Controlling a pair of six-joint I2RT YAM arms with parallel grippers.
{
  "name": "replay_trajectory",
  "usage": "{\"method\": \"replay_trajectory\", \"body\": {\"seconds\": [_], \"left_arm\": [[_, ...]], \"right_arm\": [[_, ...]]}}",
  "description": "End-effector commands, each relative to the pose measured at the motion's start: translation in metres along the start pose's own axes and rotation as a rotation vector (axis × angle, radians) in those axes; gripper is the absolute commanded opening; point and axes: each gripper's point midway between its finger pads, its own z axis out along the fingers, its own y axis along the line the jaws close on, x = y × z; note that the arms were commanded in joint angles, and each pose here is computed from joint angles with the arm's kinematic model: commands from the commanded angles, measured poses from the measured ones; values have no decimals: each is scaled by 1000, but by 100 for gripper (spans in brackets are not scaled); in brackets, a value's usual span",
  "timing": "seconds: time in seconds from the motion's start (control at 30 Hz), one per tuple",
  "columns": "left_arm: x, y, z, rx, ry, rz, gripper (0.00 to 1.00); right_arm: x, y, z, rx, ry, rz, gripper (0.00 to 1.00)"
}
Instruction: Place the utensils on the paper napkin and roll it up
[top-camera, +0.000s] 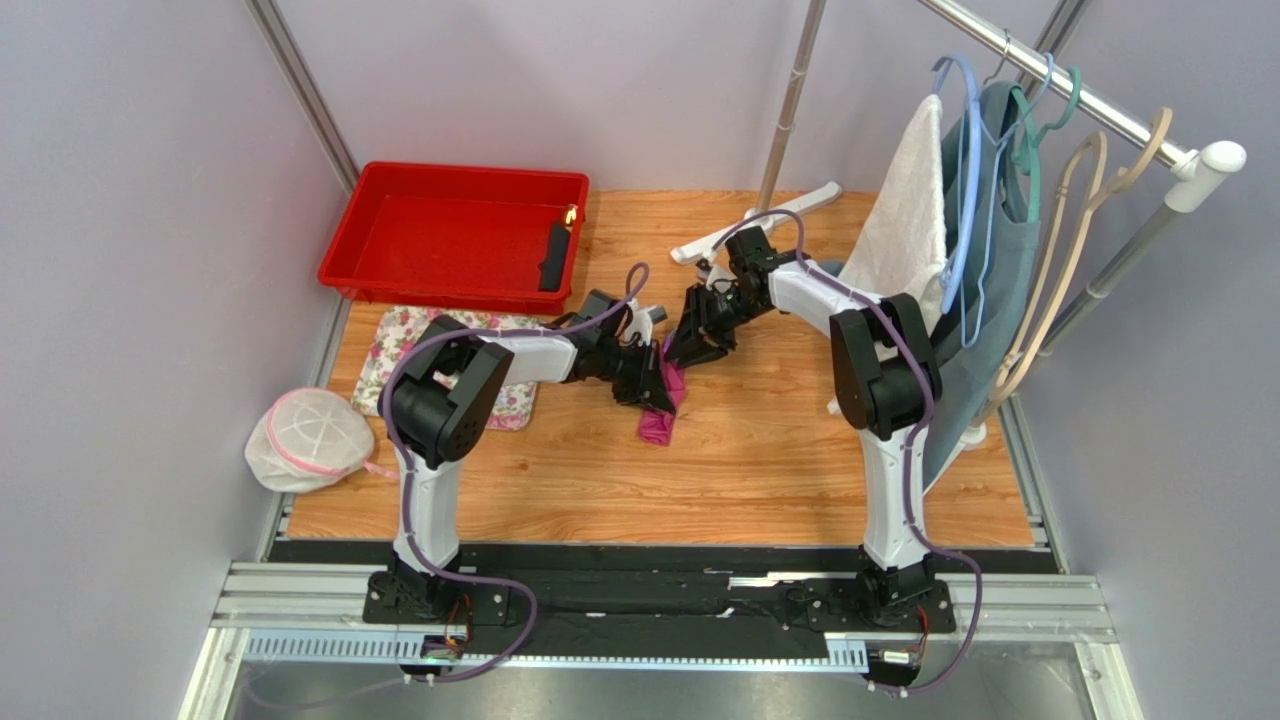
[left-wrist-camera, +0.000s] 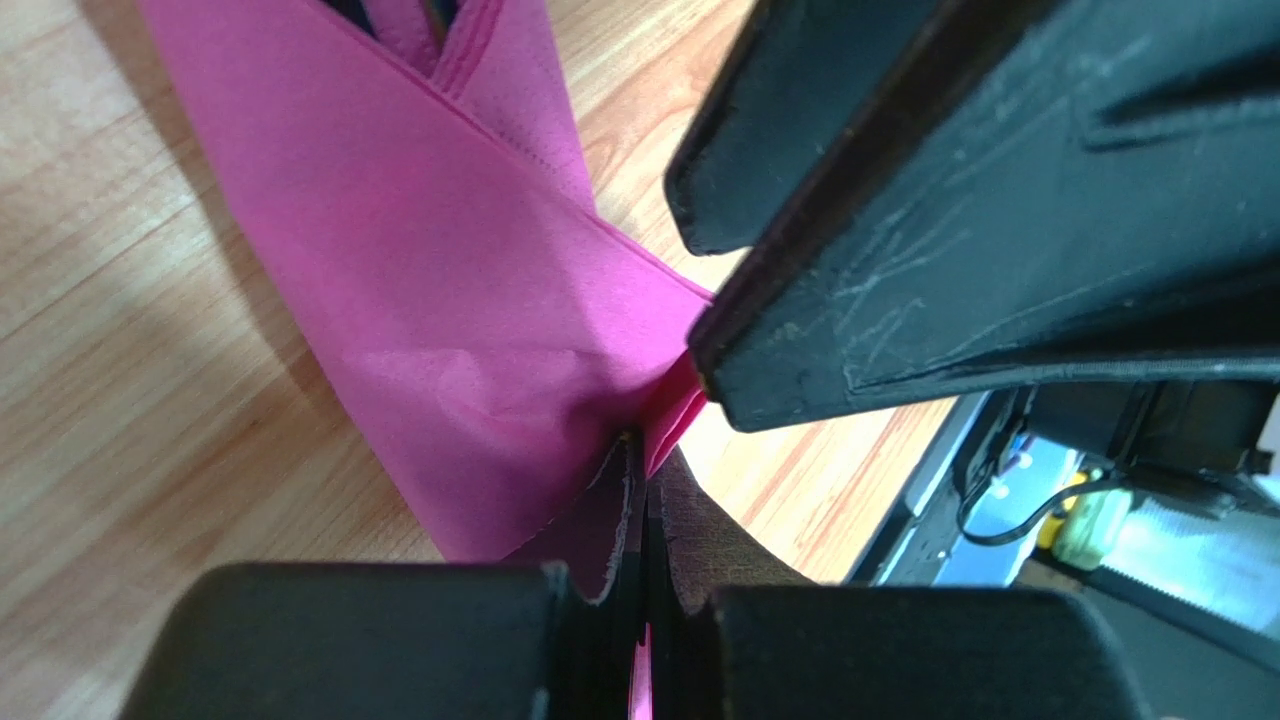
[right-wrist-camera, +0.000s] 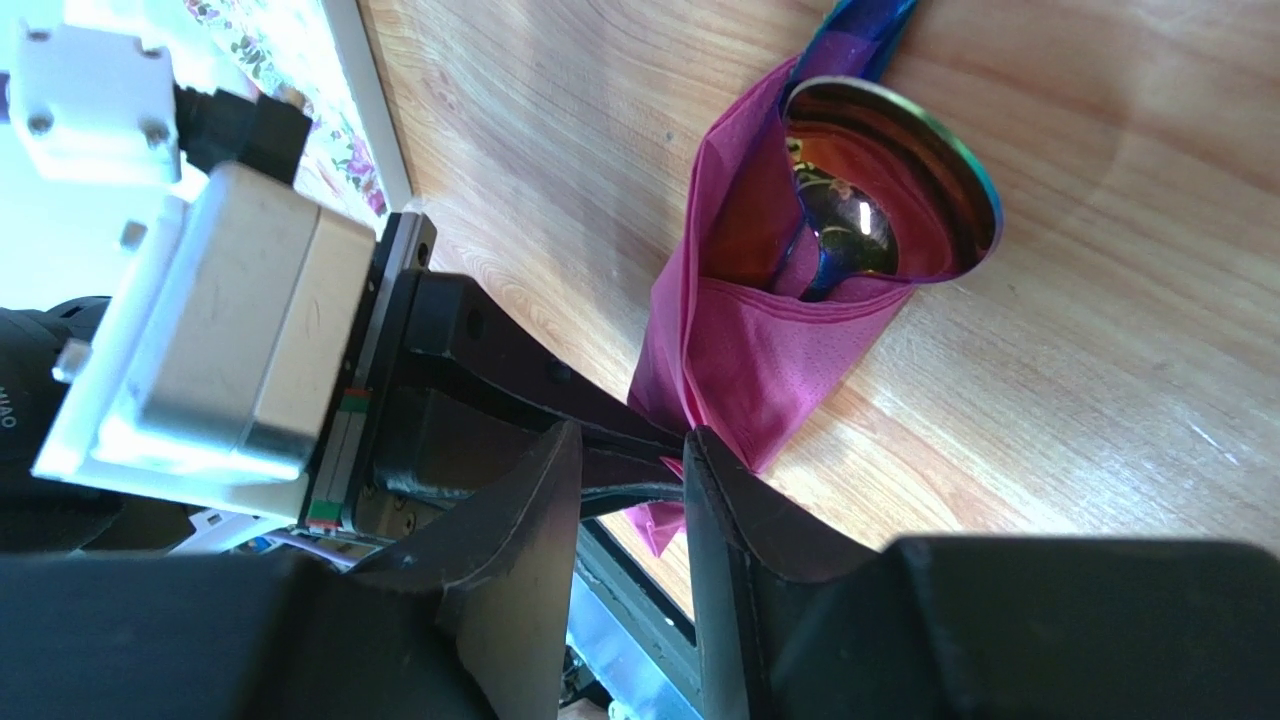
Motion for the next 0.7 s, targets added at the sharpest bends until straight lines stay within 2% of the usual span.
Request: {"method": "replay_trajectory", "body": {"seconds": [0.0,0.17,0.4,0.43,0.47,0.53,0.57,0.67], "left_arm": [[35,29,9,-81,108,32,2],[32,24,8,-65,111,103,3],[35,26,7,-72,140,113,3],[35,27,6,-74,141,112,3],[36,27,6,-74,143,116,3],[36,25,4,-73,144,118,4],[37,25,3,-70,143,115,5],[35,19,-2,-43,132,108,10]], "right_arm": [[-1,-4,6,-5,-3,11,35],[-1,-17,14,30,5,26,36],[2,-17,27,41,33,9,34],[3,-18,28,46,34,7,32],[2,-21,28,58,30,0,23],[5,-27,29,83,38,4,14],[4,-31,28,99,33,-3,6],[5,-43,28,141,33,-11,0]]}}
